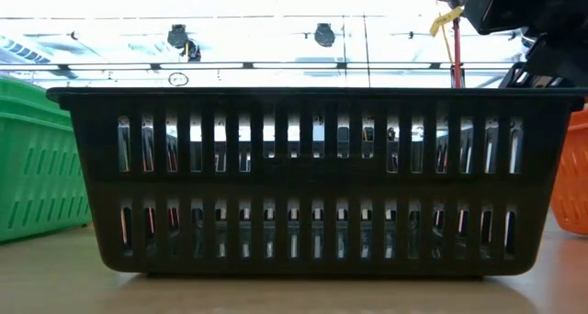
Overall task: Stack baskets by color
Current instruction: Stack the top right orange bin on top of the bottom orange bin, then stack the left orange bin on top of the right orange bin
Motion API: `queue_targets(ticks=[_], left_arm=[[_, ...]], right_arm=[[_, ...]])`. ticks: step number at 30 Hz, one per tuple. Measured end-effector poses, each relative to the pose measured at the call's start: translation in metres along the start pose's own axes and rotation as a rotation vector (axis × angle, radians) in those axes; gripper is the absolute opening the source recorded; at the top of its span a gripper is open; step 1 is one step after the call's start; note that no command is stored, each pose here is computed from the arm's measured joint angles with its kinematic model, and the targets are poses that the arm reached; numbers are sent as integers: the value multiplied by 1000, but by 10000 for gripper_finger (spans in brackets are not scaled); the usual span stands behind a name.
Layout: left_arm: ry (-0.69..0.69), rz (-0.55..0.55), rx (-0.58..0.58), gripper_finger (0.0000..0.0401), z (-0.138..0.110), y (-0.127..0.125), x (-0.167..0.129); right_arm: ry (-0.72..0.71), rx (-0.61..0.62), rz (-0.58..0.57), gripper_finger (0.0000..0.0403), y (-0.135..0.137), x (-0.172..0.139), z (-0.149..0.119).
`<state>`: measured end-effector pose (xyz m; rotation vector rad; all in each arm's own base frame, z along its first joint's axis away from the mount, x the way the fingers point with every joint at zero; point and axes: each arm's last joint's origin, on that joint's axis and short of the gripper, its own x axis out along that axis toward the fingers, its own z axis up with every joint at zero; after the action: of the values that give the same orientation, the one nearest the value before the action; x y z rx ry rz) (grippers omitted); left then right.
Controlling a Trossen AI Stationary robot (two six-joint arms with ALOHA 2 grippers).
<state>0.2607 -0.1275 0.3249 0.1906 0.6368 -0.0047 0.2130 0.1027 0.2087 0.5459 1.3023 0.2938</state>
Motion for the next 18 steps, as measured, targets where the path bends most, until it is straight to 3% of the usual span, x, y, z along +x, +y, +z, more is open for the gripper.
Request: queue_targets(ticks=[9, 14, 18], left_arm=[[-5, 37, -20, 26, 0, 1, 0], [-9, 71, -35, 33, 0, 2, 0], [33, 127, -66, 69, -5, 4, 0]], right_arm=[[-33, 56, -4, 120, 2, -4, -1], [-165, 43, -73, 120, 10, -17, -9], [-294, 34, -140, 120, 17, -29, -19]])
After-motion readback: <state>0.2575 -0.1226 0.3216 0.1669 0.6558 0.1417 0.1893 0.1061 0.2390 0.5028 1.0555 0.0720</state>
